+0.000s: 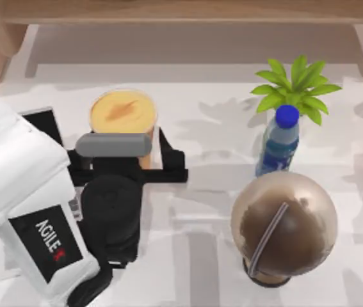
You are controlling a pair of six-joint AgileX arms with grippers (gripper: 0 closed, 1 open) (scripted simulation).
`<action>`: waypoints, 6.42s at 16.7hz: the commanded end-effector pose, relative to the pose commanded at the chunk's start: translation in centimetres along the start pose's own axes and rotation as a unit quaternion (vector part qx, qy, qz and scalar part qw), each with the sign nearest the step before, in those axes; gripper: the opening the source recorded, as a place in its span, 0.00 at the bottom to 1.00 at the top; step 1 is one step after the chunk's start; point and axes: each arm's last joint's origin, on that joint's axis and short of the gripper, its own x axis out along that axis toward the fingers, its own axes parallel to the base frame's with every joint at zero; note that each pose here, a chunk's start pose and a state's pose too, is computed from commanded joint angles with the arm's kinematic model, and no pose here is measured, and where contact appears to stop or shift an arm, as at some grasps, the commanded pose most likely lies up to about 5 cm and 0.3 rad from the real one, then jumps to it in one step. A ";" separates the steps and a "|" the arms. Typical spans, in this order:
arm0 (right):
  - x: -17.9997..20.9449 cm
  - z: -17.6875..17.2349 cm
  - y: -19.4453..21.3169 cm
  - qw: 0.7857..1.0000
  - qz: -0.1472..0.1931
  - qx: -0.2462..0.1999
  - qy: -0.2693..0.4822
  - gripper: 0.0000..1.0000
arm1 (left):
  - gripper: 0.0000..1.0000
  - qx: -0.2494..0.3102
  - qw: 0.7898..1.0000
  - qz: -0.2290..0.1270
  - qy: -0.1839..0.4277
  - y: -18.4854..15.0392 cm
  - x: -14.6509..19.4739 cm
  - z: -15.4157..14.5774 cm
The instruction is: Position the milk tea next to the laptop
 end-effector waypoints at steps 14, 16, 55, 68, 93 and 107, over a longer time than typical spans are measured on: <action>0.0 0.0 0.0 1.000 0.000 0.000 0.000 1.00 | 0.25 0.000 1.000 0.000 0.000 0.1 0.4 0.0; 0.0 0.0 0.0 1.000 0.000 0.000 0.000 1.00 | 0.10 0.000 1.000 0.000 0.000 0.1 0.4 0.0; 0.0 0.0 0.0 1.000 0.000 0.000 0.000 1.00 | 0.00 -0.024 1.000 -0.002 -0.019 0.1 -7.7 4.6; 0.0 0.0 0.0 1.000 0.000 0.000 0.000 1.00 | 0.00 0.002 1.000 0.002 -0.001 1.3 -10.2 3.7; 0.0 0.0 0.0 1.000 0.000 0.000 0.000 1.00 | 0.08 0.002 1.000 0.000 -0.001 1.3 -10.0 0.7; 0.0 0.0 0.0 1.000 0.000 0.000 0.000 1.00 | 1.00 0.002 1.000 0.000 -0.001 1.3 -10.0 0.7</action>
